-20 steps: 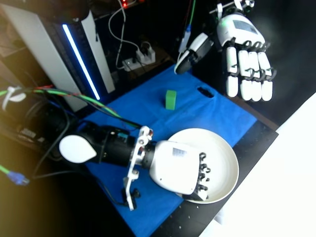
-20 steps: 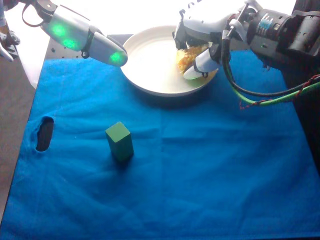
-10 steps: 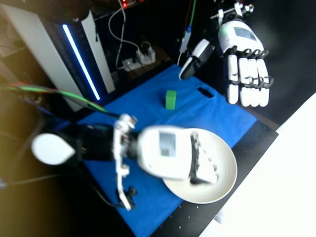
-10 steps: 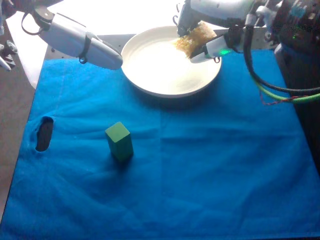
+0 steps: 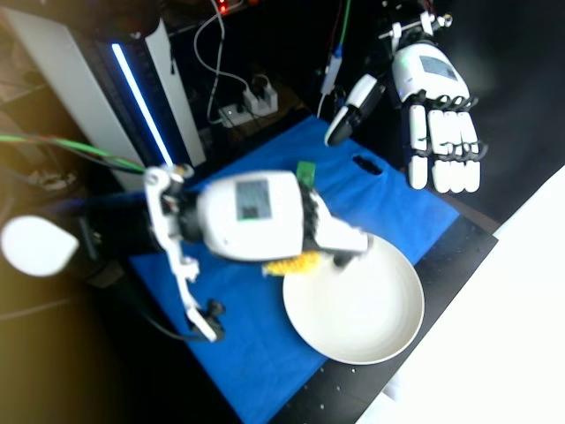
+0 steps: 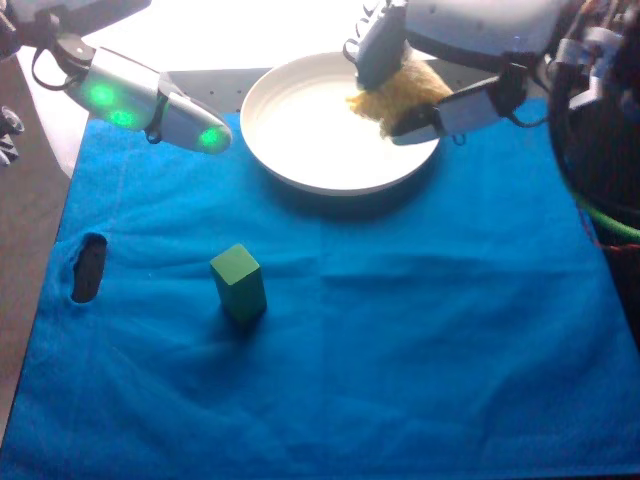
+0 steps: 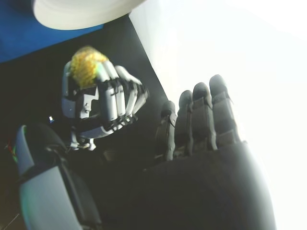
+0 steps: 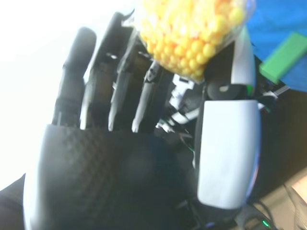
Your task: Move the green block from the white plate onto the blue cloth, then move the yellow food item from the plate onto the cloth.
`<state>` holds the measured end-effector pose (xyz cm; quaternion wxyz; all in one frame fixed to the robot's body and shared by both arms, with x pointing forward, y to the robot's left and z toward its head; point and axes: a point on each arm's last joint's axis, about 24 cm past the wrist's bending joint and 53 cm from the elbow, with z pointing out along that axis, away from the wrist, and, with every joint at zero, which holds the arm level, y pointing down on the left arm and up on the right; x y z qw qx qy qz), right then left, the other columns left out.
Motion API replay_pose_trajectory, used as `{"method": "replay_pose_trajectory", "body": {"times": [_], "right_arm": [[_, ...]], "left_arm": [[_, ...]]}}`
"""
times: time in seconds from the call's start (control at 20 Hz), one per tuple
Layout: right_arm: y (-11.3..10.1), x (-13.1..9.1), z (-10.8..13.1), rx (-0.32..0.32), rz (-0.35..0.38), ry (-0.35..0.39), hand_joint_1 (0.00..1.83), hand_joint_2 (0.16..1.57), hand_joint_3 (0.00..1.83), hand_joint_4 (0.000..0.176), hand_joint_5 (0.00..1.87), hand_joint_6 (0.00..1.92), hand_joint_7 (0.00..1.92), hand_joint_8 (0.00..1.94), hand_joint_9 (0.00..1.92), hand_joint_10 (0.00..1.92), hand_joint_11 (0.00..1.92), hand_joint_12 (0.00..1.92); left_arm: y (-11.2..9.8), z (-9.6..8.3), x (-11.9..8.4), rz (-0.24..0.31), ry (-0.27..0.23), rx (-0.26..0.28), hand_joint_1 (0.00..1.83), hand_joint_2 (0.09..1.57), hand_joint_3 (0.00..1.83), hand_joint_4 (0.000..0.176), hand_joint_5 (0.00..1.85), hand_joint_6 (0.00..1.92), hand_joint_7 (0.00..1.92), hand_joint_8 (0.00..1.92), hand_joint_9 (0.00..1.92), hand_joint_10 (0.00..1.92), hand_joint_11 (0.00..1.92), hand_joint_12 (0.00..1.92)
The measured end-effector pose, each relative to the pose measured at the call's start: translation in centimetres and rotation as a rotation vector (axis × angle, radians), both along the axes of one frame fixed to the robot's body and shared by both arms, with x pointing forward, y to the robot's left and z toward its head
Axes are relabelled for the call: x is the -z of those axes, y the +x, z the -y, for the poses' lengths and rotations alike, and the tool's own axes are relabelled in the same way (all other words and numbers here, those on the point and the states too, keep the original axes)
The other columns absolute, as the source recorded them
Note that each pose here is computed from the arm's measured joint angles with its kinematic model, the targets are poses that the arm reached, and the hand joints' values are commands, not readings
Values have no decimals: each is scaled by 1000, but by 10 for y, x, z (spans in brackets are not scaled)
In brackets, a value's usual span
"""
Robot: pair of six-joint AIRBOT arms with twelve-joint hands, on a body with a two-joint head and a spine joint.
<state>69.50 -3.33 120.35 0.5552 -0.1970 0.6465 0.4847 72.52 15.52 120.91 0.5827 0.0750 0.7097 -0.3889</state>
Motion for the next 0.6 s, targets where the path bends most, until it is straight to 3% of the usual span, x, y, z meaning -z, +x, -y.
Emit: {"method": "replay_pose_trajectory", "body": {"times": [0.05, 0.1, 0.2, 0.25, 0.3, 0.35, 0.4, 0.45, 0.5, 0.55, 0.6], "right_arm": [[-6, -1, 1, -13, 9, -11, 1266, 1050, 0, 0, 1147, 501, 1174, 914, 1050, 1112, 804, 1682], [-13, 1, 0, -28, 16, -25, 1285, 1043, 1, 0, 1131, 514, 1201, 838, 1097, 850, 804, 1470], [-31, 7, -4, -73, 10, -26, 1293, 1035, 0, 0, 1162, 437, 1223, 795, 1159, 769, 773, 1546], [-44, 13, -8, -105, 1, -29, 1210, 1033, 0, 0, 1182, 574, 1120, 955, 1018, 1313, 750, 1846], [-55, 19, -11, -133, -2, -43, 1264, 1063, 2, 0, 1174, 427, 1074, 1079, 1034, 1324, 904, 1791], [-71, 24, -16, -178, 8, -65, 1194, 1032, 0, 0, 1184, 609, 954, 1801, 1093, 1873, 1185, 1916], [-77, 26, -17, -193, 4, -64, 1194, 1032, 0, 0, 1184, 609, 954, 1801, 1093, 1873, 1185, 1916], [-84, 26, -18, -210, 1, -58, 1194, 1022, 0, 0, 1203, 583, 908, 1826, 931, 1919, 950, 1921], [-88, 31, -18, -217, -5, -63, 1192, 1024, 0, 0, 1200, 590, 902, 1465, 792, 1804, 750, 1921], [-91, 37, -18, -223, -15, -71, 1192, 1024, 0, 0, 1200, 590, 902, 1465, 792, 1804, 750, 1921], [-94, 48, -19, -229, -33, -86, 1192, 1030, 0, 0, 1183, 620, 1016, 1190, 843, 1615, 667, 1921]], "left_arm": [[0, -1, 1, -4, -1, -4, 642, 751, 10, 56, 119, 7, 131, 3, 120, 6, 51, 173], [0, -2, 1, -5, 1, -6, 645, 744, 6, 56, 123, 8, 133, 4, 122, 6, 55, 172], [0, -2, 2, -8, -6, -5, 645, 740, 3, 50, 119, 4, 131, 2, 120, 4, 63, 172], [-1, -2, 4, -11, -7, -4, 650, 745, 5, 46, 113, 2, 129, 1, 120, 4, 66, 172], [-1, -3, 5, -15, -10, -4, 655, 752, 8, 49, 115, 3, 130, 1, 120, 4, 63, 169], [-1, -5, 7, -18, -4, -8, 675, 750, 5, 62, 136, 8, 143, 5, 123, 3, 65, 166], [-2, -6, 8, -21, -4, -9, 675, 750, 5, 62, 136, 8, 143, 5, 123, 3, 65, 166], [-2, -8, 7, -20, -7, -11, 648, 757, 6, 68, 133, 5, 149, 6, 126, 4, 69, 162], [-2, -9, 8, -23, -6, -13, 648, 757, 6, 62, 126, 2, 152, 7, 131, 6, 71, 161], [-2, -9, 9, -25, -5, -15, 648, 757, 6, 62, 126, 2, 152, 7, 131, 6, 71, 161], [-2, -9, 9, -25, -5, -13, 643, 755, 4, 62, 124, 1, 154, 7, 133, 6, 72, 160]]}}
